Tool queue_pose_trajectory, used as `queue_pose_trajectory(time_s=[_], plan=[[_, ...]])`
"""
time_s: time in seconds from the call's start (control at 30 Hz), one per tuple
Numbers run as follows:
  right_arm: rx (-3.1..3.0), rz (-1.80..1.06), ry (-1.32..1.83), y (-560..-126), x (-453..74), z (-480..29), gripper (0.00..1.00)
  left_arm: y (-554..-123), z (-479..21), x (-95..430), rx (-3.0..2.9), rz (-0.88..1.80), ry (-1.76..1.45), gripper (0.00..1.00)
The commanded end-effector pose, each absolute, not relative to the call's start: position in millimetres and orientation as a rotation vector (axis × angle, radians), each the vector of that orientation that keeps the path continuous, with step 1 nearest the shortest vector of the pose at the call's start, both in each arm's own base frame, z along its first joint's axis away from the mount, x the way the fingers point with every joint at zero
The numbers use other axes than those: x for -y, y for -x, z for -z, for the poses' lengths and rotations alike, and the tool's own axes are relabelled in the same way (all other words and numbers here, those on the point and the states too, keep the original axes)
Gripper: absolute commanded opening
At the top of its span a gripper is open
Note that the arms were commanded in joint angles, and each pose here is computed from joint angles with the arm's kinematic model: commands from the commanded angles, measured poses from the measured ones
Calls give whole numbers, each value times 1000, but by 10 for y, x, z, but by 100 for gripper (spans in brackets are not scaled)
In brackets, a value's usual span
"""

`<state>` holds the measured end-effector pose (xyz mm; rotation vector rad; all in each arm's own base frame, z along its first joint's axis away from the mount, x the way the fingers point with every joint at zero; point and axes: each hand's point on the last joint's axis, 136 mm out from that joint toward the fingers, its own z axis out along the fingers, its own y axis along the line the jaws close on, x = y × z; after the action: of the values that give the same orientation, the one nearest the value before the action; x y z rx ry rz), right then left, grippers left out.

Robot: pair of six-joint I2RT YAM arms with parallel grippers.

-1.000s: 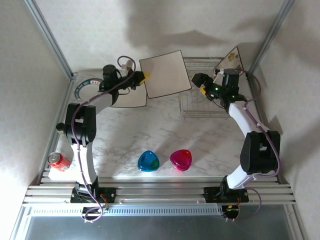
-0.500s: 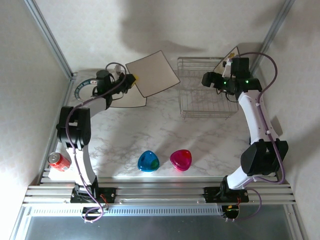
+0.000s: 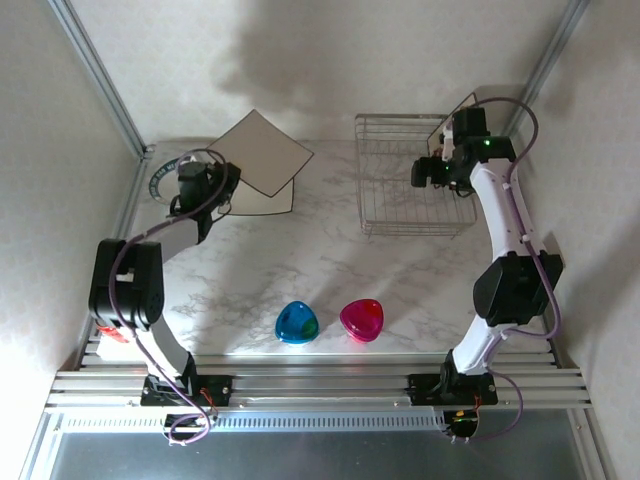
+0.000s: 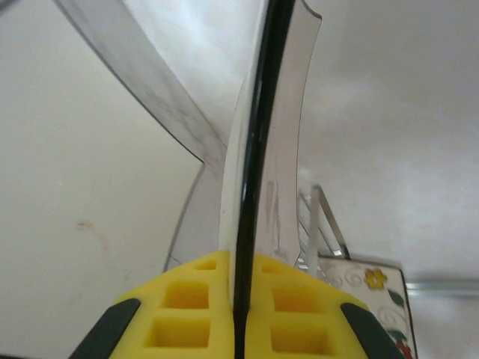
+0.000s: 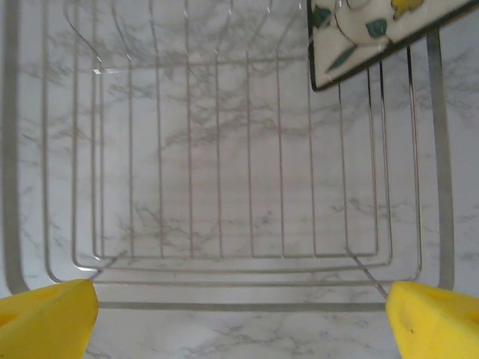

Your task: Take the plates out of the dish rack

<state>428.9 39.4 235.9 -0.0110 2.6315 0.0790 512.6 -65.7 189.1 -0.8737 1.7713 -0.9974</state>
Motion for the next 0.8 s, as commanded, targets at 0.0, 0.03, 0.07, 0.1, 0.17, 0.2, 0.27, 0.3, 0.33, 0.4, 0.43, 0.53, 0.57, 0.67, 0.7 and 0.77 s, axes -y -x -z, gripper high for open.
queue_pose_trajectory(time_s=[0.0,0.03,0.07,0.1,0.17,0.2,0.27,0.3,0.33,0.4,0.43,0.53,0.57,0.67,0.7,0.77], plan=[[-2643,-14,55,-4243,-366,-2442,99,-5054,-2875,482,-1410,1021,820,0],[-2643,-21,60,-4253,-385,-2444,99,-5022,-2848,458,-1393,1011,851,0],[-2640,-22,65,-4262,-399,-2453,99,-4988,-2829,442,-1375,1006,872,0],[-2641,-22,70,-4271,-409,-2450,99,-4953,-2816,415,-1347,1007,902,0],[-2645,-16,81,-4285,-437,-2434,99,-4880,-2780,386,-1291,1022,954,0],[-2649,-9,87,-4288,-444,-2425,99,-4851,-2743,371,-1268,1027,981,0],[-2664,3,90,-4300,-440,-2378,99,-4801,-2689,367,-1224,1039,1026,0],[-2671,6,95,-4305,-447,-2350,99,-4781,-2658,375,-1205,1047,1047,0],[-2675,6,96,-4312,-450,-2332,99,-4764,-2615,389,-1192,1052,1062,0],[-2681,1,102,-4316,-471,-2305,99,-4724,-2536,410,-1166,1059,1090,0],[-2682,-1,105,-4323,-481,-2292,99,-4709,-2500,414,-1152,1061,1103,0],[-2686,-17,116,-4338,-527,-2262,99,-4671,-2409,423,-1105,1072,1129,0],[-2691,-21,122,-4333,-546,-2252,99,-4673,-2379,424,-1095,1071,1136,0],[-2708,-20,158,-4310,-616,-2222,99,-4678,-2305,420,-1038,1084,1159,0],[-2714,-17,169,-4301,-630,-2212,99,-4692,-2275,424,-1020,1097,1168,0],[-2727,-6,185,-4280,-639,-2186,99,-4727,-2228,456,-1001,1115,1178,0]])
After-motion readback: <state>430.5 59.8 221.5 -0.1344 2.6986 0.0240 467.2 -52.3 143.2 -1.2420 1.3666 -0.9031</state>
